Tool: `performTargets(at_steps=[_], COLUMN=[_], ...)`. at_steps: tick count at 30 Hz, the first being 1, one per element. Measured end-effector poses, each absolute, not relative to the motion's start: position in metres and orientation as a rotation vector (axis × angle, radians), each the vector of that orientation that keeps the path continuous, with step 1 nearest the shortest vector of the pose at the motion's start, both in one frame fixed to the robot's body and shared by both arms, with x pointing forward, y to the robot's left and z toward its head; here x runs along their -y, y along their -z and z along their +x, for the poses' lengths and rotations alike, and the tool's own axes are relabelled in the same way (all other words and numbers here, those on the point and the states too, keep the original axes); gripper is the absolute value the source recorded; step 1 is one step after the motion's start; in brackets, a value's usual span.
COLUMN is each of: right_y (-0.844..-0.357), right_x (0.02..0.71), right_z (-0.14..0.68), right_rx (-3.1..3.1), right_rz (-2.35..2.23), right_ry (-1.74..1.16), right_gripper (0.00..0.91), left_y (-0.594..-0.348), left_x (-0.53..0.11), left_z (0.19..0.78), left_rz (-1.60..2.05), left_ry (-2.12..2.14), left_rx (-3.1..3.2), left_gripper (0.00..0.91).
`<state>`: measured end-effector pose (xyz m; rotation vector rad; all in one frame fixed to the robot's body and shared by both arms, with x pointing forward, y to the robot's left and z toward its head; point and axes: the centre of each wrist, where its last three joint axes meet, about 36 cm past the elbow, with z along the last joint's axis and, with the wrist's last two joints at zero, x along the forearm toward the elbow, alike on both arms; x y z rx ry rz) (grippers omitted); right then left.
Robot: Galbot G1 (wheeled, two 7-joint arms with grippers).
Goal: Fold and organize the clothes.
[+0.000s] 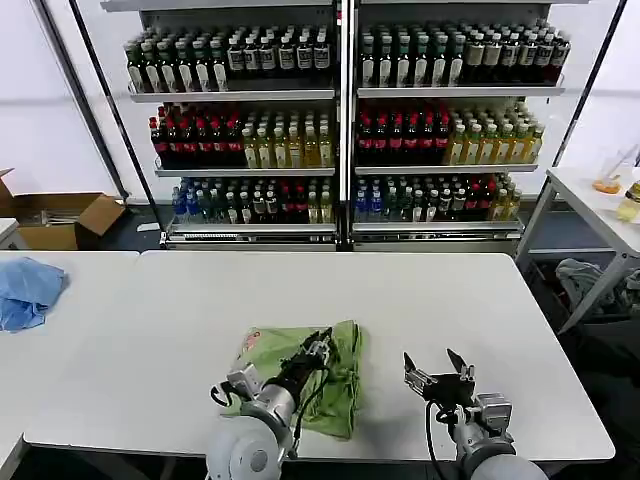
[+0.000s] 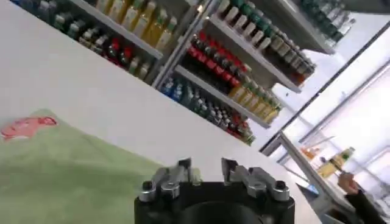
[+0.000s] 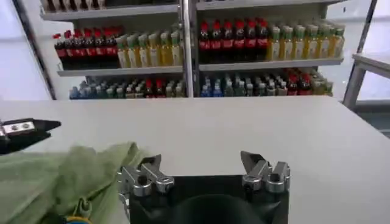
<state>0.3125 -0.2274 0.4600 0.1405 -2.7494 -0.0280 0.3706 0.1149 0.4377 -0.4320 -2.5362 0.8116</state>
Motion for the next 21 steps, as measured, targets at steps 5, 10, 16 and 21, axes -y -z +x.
performTargets(at_steps=[5,10,16,21], right_y=[-0.462,-0.463,-0.464,-0.464], right_x=[0.229,0.230,0.229,0.228], right_z=[0.312,0.313,0.315,0.317], right_rx=[2.757,2.764,2.768,2.770], right_rz=[0.140,0.144,0.154,0.161], right_ry=[0.029,0.030,0.035,0.035], right_gripper=[0.907,0.907,0.907,0.907], left_y=[-0.436,-0.434,-0.424,-0.418], left_x=[-0.115,-0.128,-0.156,-0.173], left_z=[0.368,0.365,0.361,0.361], left_rz=[-0.447,-0.382,-0.218,-0.106], left_ry=[-0.822,-0.728,-0.480,-0.291], left_rx=[2.541,2.620,2.711,2.730], left_gripper=[0.907,0.907,0.907,0.907])
